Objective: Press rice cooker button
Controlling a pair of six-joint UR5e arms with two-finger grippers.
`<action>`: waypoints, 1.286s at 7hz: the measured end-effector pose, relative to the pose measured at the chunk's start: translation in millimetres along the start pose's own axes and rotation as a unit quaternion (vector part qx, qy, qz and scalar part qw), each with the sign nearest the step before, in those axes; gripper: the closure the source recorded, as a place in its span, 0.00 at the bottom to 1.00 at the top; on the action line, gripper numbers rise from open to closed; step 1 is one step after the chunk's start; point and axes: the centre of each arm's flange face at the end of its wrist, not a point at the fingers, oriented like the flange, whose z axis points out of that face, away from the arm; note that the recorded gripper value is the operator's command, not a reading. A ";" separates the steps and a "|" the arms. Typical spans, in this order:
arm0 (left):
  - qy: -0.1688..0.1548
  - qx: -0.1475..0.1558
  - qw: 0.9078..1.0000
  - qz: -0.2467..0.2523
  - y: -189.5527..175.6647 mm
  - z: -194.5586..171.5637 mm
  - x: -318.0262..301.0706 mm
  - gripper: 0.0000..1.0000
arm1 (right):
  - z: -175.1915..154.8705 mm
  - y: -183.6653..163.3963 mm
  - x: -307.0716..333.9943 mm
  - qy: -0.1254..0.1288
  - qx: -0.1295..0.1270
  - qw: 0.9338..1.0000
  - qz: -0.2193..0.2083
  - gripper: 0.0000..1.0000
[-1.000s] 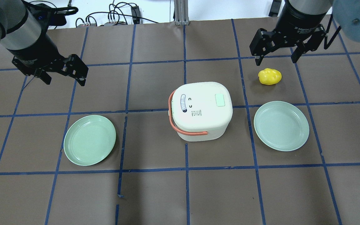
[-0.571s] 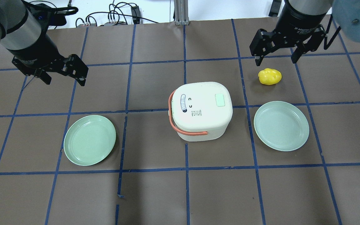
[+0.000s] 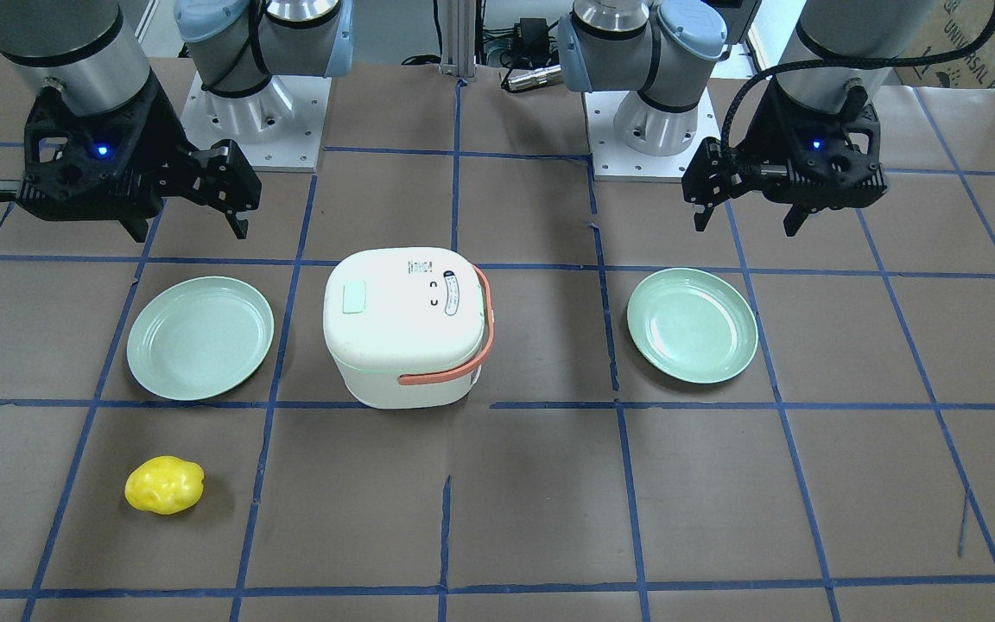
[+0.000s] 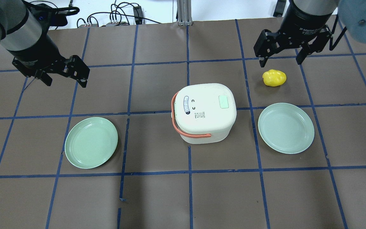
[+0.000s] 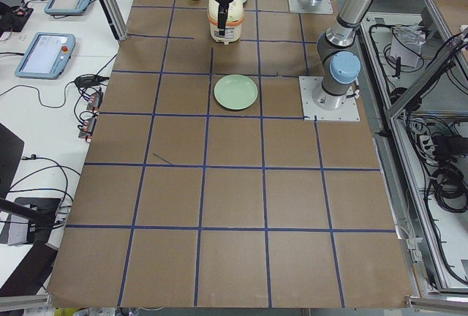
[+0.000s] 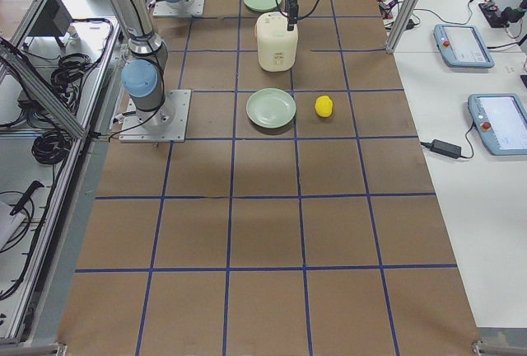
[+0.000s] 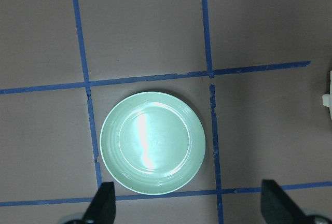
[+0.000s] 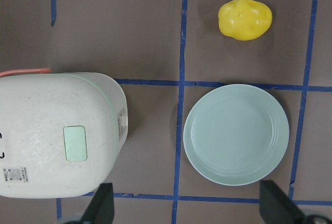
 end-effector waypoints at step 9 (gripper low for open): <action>0.000 0.000 1.000 0.000 0.0 0.0 0.0 0.00 | 0.9 1.9 -0.6 -0.002 -0.003 1.000 0.000 0.74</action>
